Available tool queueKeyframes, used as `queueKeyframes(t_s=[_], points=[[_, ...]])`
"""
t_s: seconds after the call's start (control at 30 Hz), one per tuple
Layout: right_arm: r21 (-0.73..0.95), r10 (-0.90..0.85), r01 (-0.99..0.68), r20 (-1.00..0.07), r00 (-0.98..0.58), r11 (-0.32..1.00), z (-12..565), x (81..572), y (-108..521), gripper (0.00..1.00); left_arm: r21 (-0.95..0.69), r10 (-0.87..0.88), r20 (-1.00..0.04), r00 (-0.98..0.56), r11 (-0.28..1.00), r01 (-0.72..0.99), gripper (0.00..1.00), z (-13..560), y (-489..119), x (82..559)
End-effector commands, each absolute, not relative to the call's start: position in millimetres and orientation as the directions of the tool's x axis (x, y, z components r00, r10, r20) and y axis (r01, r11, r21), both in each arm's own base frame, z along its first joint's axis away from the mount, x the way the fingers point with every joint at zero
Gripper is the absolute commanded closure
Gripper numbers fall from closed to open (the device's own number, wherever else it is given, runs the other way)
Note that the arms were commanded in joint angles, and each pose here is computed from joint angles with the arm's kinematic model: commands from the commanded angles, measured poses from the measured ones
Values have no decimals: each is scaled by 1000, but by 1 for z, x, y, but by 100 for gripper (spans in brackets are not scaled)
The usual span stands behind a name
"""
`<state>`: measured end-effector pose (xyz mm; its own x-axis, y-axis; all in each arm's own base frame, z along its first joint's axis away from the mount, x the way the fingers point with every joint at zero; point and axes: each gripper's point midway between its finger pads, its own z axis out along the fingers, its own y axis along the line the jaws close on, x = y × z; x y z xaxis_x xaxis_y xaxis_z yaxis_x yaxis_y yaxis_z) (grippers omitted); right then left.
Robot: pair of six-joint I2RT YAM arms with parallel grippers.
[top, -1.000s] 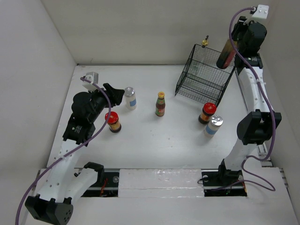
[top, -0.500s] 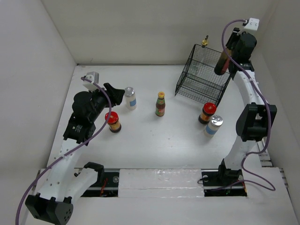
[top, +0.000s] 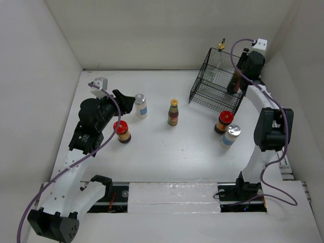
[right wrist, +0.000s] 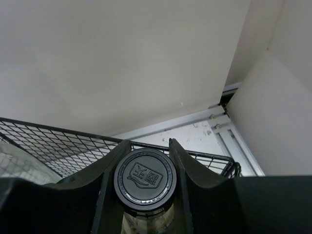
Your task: Organize the condiment bottles
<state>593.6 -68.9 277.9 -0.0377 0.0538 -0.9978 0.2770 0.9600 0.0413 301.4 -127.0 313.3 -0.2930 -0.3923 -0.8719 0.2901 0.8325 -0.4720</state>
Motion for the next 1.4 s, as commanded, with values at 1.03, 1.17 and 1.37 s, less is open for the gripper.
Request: queueKeyframes(t_s=[1.03, 1.17, 1.37], points=[[129, -155, -815, -954, -258, 565, 213, 397, 295, 0, -465, -407, -884, -230, 815, 345, 33, 336, -128, 296], [124, -201, -834, -942, -270, 538, 194, 391, 316, 4, -465, -407, -884, -230, 815, 345, 33, 336, -128, 296], [119, -191, -821, -945, -267, 558, 189, 396, 328, 61, -465, -407, -884, -230, 815, 345, 33, 336, -128, 296]])
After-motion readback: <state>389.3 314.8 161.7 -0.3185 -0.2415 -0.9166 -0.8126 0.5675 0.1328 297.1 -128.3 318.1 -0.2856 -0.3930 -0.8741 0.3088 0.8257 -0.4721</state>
